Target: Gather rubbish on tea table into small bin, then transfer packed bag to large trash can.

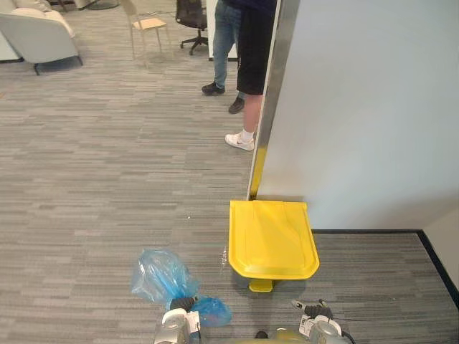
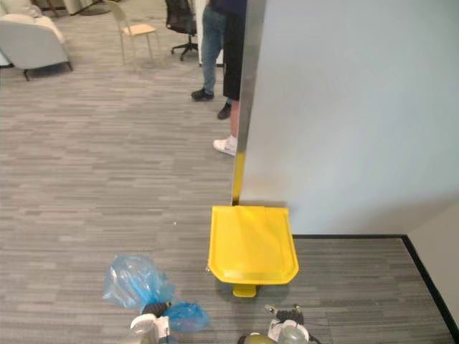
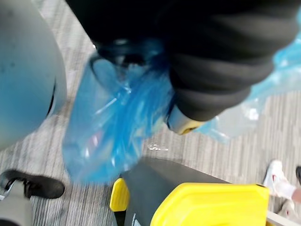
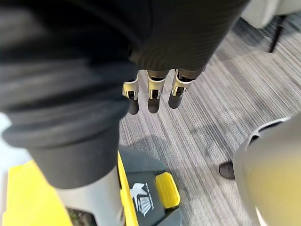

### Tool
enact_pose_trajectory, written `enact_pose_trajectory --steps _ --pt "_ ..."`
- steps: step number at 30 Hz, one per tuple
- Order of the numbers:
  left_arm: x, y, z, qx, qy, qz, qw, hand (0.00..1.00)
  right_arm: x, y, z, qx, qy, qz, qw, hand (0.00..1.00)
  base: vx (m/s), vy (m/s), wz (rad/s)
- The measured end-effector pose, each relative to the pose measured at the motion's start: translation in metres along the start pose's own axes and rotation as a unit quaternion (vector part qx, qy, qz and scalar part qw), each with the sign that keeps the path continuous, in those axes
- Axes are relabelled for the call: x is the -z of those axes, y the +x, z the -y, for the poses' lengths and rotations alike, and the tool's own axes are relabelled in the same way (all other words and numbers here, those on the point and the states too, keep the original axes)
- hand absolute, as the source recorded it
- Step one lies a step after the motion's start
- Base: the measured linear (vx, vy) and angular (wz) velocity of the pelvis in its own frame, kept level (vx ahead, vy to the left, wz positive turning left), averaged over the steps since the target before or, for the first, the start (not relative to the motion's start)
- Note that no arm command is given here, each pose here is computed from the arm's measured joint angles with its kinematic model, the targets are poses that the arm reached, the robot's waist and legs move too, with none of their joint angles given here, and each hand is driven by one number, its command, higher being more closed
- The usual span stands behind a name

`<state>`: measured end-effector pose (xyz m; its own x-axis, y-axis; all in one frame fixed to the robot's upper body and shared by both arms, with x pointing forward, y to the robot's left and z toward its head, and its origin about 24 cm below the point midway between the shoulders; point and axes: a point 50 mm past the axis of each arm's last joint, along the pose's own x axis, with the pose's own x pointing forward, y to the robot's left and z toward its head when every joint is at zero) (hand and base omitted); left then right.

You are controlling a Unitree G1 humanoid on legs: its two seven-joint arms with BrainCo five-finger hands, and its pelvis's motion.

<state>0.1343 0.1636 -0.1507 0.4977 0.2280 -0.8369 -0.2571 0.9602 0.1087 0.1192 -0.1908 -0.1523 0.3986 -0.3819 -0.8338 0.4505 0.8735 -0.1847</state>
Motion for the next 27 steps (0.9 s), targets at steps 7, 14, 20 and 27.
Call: enact_pose_trajectory --steps 7,14,20,27 --pt "0.005 0.0 -0.003 -0.002 0.011 -0.008 1.0 1.0 0.007 -0.003 -0.002 -0.004 0.005 -0.008 1.0 0.0 0.0 0.129 -0.17" --pt "0.009 -0.001 -0.002 -0.001 0.012 -0.012 1.0 1.0 0.005 -0.002 0.001 -0.002 -0.002 -0.004 1.0 0.0 -0.07 -0.015 -0.16" --pt "0.003 0.001 -0.003 -0.007 -0.005 -0.007 1.0 1.0 -0.004 0.0 -0.003 -0.011 -0.017 0.01 1.0 0.0 0.01 0.024 -0.15" --pt "-0.007 0.006 -0.011 -0.017 0.005 -0.002 1.0 1.0 -0.014 0.003 0.0 -0.005 -0.014 0.024 1.0 0.0 0.05 -0.015 0.14"
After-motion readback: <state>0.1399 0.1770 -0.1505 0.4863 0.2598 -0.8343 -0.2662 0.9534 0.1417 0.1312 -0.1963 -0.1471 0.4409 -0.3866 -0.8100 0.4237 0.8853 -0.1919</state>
